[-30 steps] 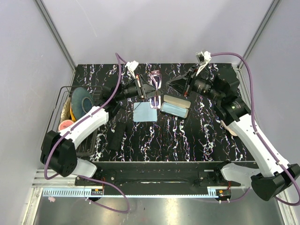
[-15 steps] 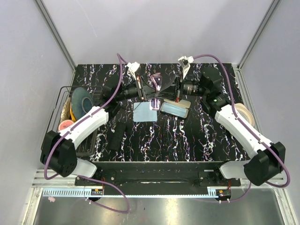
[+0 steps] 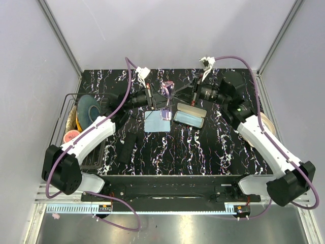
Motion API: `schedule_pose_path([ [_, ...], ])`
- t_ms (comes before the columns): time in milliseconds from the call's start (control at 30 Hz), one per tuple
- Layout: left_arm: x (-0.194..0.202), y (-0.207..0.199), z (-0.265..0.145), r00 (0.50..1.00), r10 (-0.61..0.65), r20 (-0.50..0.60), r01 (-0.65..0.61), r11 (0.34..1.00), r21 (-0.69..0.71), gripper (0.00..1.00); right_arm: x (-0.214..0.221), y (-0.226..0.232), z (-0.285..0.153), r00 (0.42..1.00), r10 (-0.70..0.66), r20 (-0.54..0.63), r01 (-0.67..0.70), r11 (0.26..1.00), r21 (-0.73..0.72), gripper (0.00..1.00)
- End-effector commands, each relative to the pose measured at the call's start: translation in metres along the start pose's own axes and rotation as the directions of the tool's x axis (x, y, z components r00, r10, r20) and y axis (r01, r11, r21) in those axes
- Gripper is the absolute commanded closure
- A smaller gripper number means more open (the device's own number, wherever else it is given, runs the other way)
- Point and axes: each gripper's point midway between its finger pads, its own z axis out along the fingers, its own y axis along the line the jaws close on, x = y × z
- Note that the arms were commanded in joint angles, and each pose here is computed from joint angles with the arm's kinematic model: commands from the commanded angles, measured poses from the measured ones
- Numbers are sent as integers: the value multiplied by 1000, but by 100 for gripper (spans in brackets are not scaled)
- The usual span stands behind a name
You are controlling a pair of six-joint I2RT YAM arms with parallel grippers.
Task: Organize the sunglasses
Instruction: Fold the right temple of the sunglasses with the sunglasses, then fold the left temple of the sunglasses with the sunglasses.
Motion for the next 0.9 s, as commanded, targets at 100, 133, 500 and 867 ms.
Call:
schedule_pose_path([
  [100,-7,-25,-8,996,88,19,-89,994,65,82,-60,-14,-25,977,-118,178,63,956,288,93],
  [133,-6,-26,-9,996,90,17,-91,993,70,82,-62,-17,-24,976,-121,178,64,953,296,93],
  [500,1,-22,-10,996,86,-7,-85,994,73,82,-87,30,-2,954,-210,215,210,977,22,92],
  [867,-5,-21,-1,1000,20,-7,-19,995,100,83,-33,68,-4,980,-177,92,195,942,-272,90],
])
